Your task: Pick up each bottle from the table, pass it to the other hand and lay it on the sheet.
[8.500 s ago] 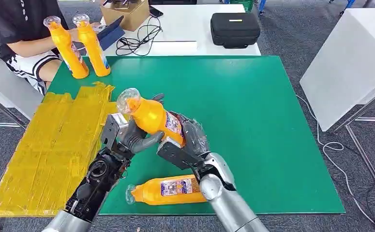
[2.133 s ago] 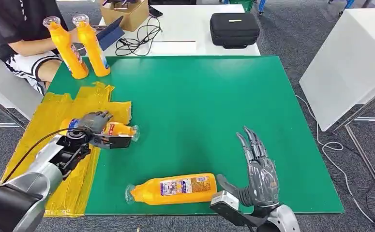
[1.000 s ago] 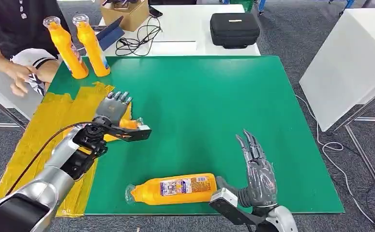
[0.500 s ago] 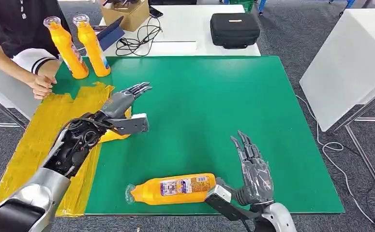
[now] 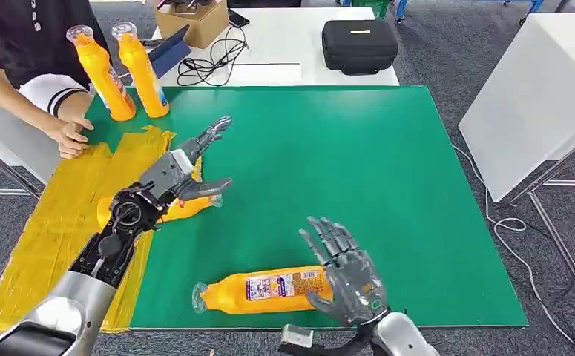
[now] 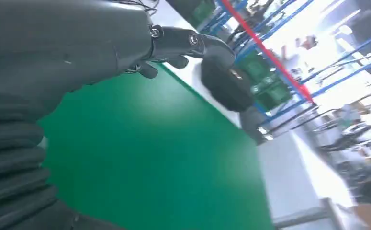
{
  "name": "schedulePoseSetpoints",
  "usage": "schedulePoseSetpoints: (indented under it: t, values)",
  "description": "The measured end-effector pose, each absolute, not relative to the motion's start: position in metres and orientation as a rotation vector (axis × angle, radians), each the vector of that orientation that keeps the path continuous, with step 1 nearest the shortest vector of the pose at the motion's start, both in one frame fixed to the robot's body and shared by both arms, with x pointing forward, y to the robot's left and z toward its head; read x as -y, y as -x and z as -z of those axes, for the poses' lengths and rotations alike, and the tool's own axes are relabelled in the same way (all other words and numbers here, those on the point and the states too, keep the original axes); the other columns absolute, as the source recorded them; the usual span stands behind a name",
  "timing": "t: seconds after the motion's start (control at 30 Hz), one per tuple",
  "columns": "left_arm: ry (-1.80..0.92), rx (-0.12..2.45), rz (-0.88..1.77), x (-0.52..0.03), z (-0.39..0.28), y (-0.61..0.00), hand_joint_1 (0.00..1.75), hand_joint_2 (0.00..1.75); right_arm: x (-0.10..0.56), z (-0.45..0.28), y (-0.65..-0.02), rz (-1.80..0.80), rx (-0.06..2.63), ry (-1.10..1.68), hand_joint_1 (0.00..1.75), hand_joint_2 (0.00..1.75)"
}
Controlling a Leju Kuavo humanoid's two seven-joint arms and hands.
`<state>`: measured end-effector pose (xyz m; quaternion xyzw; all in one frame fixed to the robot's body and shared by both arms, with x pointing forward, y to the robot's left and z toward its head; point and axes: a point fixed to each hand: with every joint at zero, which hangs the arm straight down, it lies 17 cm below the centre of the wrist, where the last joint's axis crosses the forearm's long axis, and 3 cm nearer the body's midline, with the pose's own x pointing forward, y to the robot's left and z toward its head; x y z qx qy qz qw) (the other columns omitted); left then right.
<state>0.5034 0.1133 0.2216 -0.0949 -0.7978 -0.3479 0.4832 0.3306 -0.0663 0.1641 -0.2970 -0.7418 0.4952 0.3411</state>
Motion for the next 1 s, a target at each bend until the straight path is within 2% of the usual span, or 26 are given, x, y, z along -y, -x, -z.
schedulePoseSetpoints:
  t: [0.17, 0.43, 1.0]
  values:
    - [0.347, 1.987, 0.728, -0.117, -0.226, -0.49, 0.0, 1.75, 0.034, -0.139, -0.317, -1.453, 1.927, 0.741, 0.0, 1.75]
    - [0.413, 2.01, 0.657, -0.115, -0.227, -0.472, 0.0, 1.75, 0.042, -0.093, -0.35, -1.62, 1.738, 0.879, 0.0, 1.75]
    - [0.37, 1.983, 0.629, -0.124, -0.207, -0.464, 0.0, 1.75, 0.05, -0.068, -0.38, -1.566, 1.593, 0.884, 0.0, 1.75]
